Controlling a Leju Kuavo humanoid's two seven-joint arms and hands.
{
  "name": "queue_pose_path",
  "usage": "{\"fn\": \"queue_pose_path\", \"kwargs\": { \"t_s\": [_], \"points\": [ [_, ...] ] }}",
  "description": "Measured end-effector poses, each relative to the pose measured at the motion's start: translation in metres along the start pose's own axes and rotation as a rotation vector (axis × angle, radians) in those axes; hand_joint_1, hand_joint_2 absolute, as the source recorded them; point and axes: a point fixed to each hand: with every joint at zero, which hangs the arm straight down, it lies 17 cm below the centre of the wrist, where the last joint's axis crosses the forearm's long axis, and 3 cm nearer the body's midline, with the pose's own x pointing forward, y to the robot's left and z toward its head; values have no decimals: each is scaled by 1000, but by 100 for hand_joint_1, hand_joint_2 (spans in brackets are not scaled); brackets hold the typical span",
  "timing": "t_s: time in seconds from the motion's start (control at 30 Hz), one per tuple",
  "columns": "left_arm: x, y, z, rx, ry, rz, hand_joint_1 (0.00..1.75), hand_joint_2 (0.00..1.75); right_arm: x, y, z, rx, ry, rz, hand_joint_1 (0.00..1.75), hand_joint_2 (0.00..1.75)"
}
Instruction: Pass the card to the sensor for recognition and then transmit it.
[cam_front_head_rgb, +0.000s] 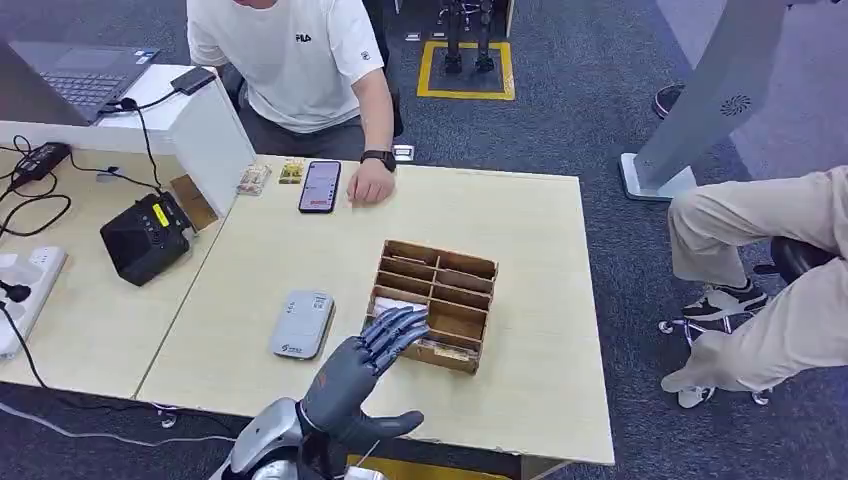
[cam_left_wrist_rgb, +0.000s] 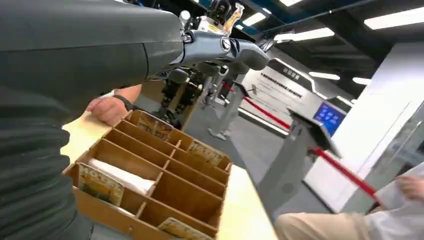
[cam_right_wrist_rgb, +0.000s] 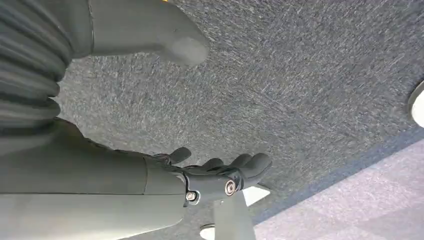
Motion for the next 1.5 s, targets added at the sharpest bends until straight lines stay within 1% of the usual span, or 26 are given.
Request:
{"fn": "queue_pose_path", "kwargs": {
  "t_s": [0.13,0.3,0.47,0.6,0.87,1.2,1.5],
  "points": [
    [-21,-12,-3,-62,57,-196,0,175,2,1,0,8,-16,19,0,175],
    [-43,-23,-6,-103,125,-335,0,175,3,2,0,13,-26,33,0,175],
    [-51,-25,-9,-101,151,-384,0,175,3,2,0,14,-25,38,0,175],
    [-57,-18,-13,-57,191,-452,0,175,3,2,0,16,-27,45,0,175],
    [-59,-13,-17,-21,221,-519,0,175,0,2,0,14,-14,44,0,175],
    [-69,-15,-15,-39,258,-644,0,175,-2,0,-1,12,-1,49,0,175],
    [-87,-28,-8,-85,310,-667,0,175,-2,0,-1,11,-3,48,0,175]
  ]
}}
